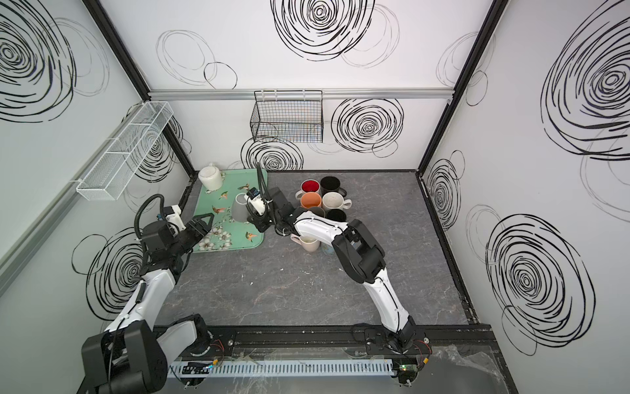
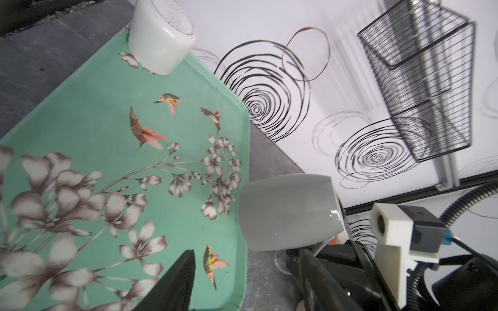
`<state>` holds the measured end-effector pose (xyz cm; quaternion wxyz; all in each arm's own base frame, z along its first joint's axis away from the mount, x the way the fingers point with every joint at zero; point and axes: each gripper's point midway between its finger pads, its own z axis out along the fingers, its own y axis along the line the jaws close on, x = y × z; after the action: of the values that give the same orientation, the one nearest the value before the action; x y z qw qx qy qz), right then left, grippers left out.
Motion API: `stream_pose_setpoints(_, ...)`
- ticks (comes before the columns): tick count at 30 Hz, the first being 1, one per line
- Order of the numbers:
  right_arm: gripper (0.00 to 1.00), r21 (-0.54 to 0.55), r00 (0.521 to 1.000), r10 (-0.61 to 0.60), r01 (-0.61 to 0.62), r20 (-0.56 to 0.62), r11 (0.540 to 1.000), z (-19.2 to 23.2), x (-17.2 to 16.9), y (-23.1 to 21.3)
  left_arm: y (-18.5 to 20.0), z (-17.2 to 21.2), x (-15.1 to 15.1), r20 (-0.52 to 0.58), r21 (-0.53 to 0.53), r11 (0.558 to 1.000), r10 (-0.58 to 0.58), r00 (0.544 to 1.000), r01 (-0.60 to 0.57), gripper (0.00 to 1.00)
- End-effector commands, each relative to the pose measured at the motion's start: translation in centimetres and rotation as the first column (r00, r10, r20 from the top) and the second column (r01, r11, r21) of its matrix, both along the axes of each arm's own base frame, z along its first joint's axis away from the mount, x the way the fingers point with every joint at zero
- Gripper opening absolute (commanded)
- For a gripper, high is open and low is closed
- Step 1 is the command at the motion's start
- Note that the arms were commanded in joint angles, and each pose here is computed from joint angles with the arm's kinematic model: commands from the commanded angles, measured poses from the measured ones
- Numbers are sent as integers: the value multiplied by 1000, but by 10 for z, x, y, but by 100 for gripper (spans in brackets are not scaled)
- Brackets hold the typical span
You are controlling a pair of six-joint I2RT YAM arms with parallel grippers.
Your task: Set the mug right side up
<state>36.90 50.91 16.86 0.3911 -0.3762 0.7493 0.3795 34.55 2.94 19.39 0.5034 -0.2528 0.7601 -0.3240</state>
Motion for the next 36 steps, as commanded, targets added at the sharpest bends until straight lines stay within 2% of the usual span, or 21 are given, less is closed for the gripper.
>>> stream_pose_setpoints(1,0,316,991,-3,-40,135,948,125,-3,-6,-19,46,2,176,-41,997,-51,983,59,64)
stream_pose_setpoints(4,0,386,992,3,-52,127,921,148,-9,-18,-35,65,1,249,-42,994,-92,964,105,65)
stream_pose_setpoints(8,0,429,991,25,-79,129,900,169,-18,-24,-62,83,2,310,-65,980,-159,937,188,65)
stream_pose_setpoints(12,0,496,991,58,-111,121,861,190,-29,-29,-96,99,1,370,-99,949,-243,897,298,64)
stream_pose_setpoints(17,0,550,989,92,-142,117,823,212,-40,-34,-121,116,0,424,-124,913,-304,853,388,58)
stream_pose_setpoints(26,0,653,983,162,-175,81,736,240,-50,-43,-126,136,-3,497,-167,885,-305,813,434,46)
stream_pose_setpoints(36,0,695,974,214,-200,68,690,253,-62,-45,-129,145,0,523,-211,862,-299,798,461,41)
